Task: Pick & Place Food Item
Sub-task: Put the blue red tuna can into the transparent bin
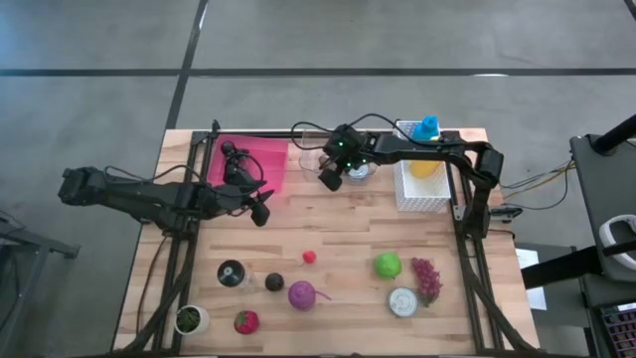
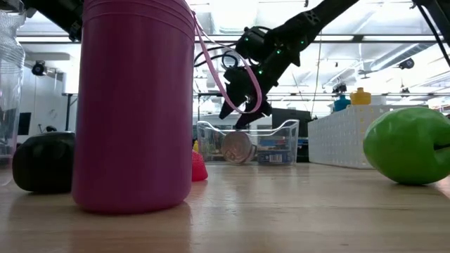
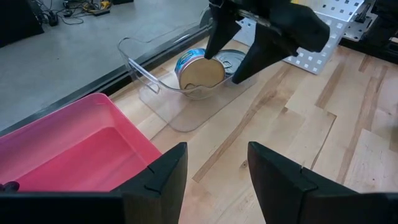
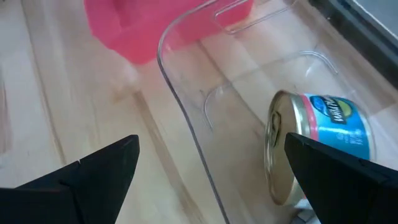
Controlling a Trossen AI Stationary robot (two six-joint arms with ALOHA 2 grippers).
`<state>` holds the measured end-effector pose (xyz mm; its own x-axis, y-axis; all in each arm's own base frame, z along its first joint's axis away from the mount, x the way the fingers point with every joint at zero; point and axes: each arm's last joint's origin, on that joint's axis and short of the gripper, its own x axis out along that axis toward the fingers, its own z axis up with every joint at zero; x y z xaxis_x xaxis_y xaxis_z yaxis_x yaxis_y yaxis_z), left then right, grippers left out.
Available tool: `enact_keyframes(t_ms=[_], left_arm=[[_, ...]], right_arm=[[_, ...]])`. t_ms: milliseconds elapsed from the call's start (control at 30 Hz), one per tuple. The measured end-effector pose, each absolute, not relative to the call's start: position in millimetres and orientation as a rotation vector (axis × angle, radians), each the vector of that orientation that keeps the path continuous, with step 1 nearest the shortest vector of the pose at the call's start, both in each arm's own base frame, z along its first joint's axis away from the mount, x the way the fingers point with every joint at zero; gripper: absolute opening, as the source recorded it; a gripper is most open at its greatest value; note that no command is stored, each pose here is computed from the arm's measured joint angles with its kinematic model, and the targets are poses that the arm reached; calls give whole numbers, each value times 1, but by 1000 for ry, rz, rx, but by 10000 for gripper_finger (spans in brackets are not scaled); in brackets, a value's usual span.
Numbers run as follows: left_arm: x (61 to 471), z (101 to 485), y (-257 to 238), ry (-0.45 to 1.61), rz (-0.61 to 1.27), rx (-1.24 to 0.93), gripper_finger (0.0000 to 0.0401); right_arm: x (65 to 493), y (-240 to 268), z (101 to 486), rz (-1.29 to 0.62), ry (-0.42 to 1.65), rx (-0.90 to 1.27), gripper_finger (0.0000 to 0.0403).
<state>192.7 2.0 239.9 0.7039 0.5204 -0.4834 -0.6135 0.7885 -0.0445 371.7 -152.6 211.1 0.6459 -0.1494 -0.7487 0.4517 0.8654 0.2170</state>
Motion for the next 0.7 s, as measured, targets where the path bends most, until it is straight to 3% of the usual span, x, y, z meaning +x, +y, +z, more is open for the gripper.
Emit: enact_keyframes(t_ms=[700], left_arm=[[193,240,2,472,635,-209,171]], right_arm=[[366,-166,206,-367,773,418,400]])
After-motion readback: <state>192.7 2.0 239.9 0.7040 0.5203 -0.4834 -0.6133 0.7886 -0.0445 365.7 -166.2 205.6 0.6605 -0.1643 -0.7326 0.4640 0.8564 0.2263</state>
